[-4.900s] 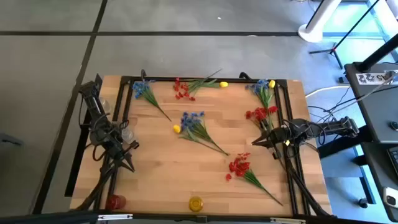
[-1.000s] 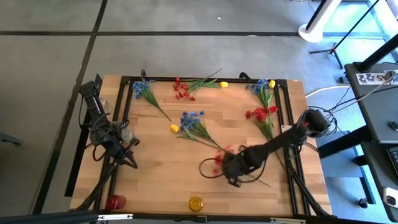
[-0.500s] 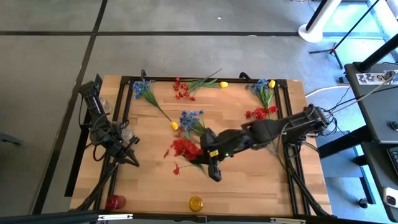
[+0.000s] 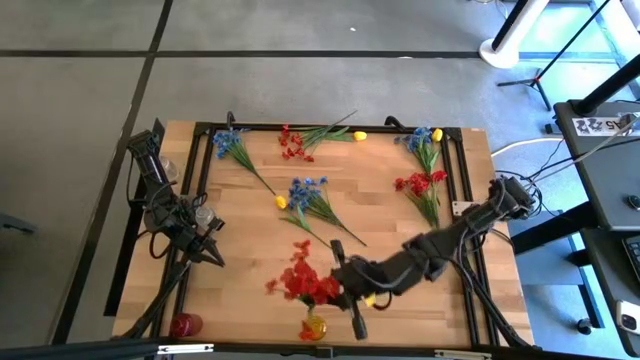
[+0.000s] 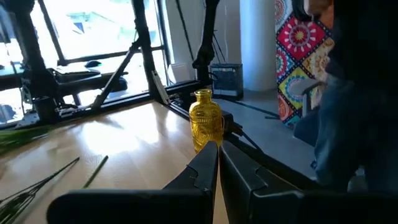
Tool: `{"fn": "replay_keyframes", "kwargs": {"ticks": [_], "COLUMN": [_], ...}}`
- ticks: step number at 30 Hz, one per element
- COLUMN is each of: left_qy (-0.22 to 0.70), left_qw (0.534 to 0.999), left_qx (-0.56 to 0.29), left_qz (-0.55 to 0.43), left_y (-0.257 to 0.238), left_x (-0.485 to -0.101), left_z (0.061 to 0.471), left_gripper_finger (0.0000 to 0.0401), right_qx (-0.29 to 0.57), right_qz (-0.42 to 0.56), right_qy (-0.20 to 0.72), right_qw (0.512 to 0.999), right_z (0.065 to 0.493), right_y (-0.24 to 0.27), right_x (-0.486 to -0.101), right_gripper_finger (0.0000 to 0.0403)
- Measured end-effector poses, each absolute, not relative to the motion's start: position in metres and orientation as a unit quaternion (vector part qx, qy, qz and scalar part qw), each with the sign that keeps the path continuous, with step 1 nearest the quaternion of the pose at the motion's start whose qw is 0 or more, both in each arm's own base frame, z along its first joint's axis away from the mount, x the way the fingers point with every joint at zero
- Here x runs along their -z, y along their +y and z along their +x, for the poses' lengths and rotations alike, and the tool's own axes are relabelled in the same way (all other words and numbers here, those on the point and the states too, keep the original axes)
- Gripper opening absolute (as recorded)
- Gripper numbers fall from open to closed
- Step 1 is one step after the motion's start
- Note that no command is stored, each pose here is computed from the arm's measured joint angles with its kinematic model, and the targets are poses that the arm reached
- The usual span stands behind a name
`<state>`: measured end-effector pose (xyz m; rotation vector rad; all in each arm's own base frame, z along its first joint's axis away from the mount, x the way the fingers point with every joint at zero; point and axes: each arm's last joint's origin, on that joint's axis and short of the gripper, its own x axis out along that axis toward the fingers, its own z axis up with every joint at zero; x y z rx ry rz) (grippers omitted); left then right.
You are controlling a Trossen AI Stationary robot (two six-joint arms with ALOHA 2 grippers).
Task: Sort flowers into vase by color
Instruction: Put the bottom right red flowers into the yellow vase
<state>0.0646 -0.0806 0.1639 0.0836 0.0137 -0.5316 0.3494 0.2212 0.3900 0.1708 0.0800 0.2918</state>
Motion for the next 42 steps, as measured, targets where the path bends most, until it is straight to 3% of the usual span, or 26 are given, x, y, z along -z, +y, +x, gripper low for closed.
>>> {"fn": "replay_keyframes", "kwargs": {"ticks": [8,12,16,24,34,42], "left_qy": [-0.021,-0.08,-0.128,-0.167,-0.219,-0.338], "left_qw": [0.963,0.93,0.91,0.891,0.867,0.864], "left_qx": [0.256,0.267,0.27,0.271,0.27,0.232], "left_qz": [-0.085,-0.238,-0.288,-0.324,-0.358,-0.292], "left_y": [-0.08,-0.076,-0.072,-0.068,-0.061,-0.048], "left_x": [-0.177,-0.197,-0.209,-0.218,-0.229,-0.243], "left_z": [0.065,0.062,0.06,0.057,0.053,0.046], "left_gripper_finger": [0.0014,0.0014,0.0014,0.0014,0.0014,0.0014], "right_qx": [-0.116,-0.108,-0.104,-0.109,-0.123,-0.088], "right_qz": [0.077,0.086,0.084,0.073,-0.018,-0.066], "right_qy": [0.053,0.049,0.057,0.077,0.132,0.192], "right_qw": [0.989,0.989,0.989,0.988,0.983,0.975], "right_z": [0.335,0.343,0.35,0.351,0.361,0.364], "right_y": [0.246,0.254,0.258,0.261,0.266,0.255], "right_x": [-0.367,-0.354,-0.341,-0.333,-0.301,-0.286], "right_gripper_finger": [0.0006,0.001,0.0007,0.0012,0.0016,0.0026]}}
